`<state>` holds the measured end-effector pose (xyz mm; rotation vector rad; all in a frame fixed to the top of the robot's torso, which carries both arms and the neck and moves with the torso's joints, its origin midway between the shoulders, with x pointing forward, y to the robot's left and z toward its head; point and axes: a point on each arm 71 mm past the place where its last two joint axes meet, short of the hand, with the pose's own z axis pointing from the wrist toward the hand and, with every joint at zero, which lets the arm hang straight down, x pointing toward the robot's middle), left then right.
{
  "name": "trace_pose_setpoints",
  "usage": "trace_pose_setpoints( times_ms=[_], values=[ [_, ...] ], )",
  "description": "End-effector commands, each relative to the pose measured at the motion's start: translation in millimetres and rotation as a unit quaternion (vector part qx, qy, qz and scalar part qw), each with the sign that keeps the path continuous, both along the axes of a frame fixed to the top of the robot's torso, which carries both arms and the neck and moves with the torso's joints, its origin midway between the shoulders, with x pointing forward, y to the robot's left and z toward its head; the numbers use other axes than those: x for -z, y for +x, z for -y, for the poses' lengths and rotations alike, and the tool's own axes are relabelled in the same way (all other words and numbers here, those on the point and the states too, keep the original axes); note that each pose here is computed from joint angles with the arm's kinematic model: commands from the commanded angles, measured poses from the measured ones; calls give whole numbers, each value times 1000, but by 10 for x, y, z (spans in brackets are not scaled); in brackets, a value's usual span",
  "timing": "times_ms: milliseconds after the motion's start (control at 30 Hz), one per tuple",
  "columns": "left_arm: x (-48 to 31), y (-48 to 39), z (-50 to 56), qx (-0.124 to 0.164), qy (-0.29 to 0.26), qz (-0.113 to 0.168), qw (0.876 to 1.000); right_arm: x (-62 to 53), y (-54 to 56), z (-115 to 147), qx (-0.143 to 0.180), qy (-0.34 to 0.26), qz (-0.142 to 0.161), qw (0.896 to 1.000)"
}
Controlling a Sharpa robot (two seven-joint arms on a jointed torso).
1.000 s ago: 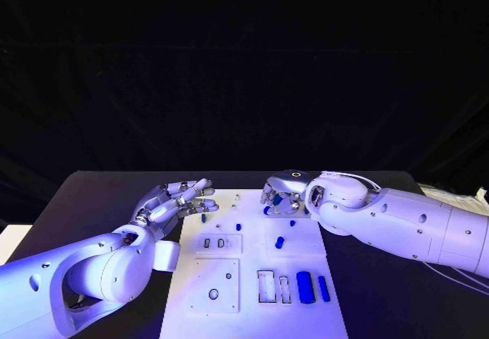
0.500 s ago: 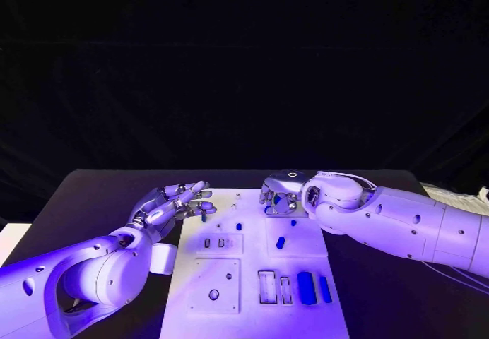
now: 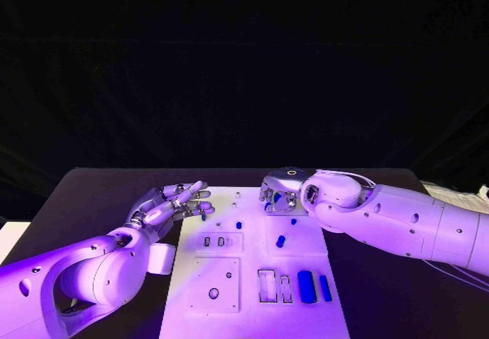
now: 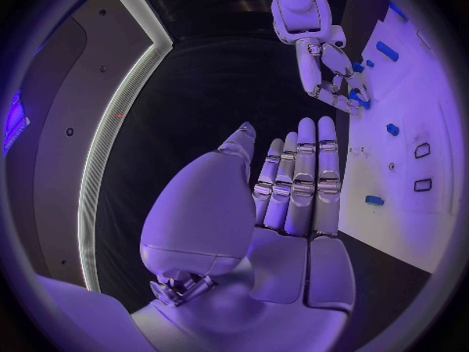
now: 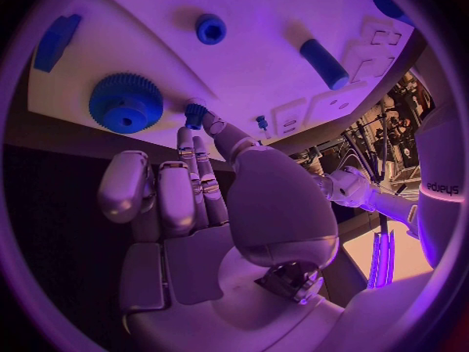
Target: Assemble the parts on the task board
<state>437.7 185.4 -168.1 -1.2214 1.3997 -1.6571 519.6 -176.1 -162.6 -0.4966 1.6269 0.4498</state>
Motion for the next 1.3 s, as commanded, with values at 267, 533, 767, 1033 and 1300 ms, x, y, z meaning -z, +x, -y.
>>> trace_pose_setpoints(
  times_ms=[267,533,767,1033,1300],
  values=[
    [-10,5,-1,9,-6,1,1000,-25,-63,-44,-16,1,25,1000],
    [-10,4,-1,9,-6,0,1000,-28,-78,-35,-15,-2,26,1000],
    [-8,5,-4,10,-6,0,1000,-27,-85,-29,-13,-5,26,1000],
    [-6,8,-9,10,-5,-1,1000,-15,-105,7,-7,-13,19,1000],
    [-5,8,-19,9,-5,-1,1000,7,-86,106,8,-23,14,1000]
  ],
)
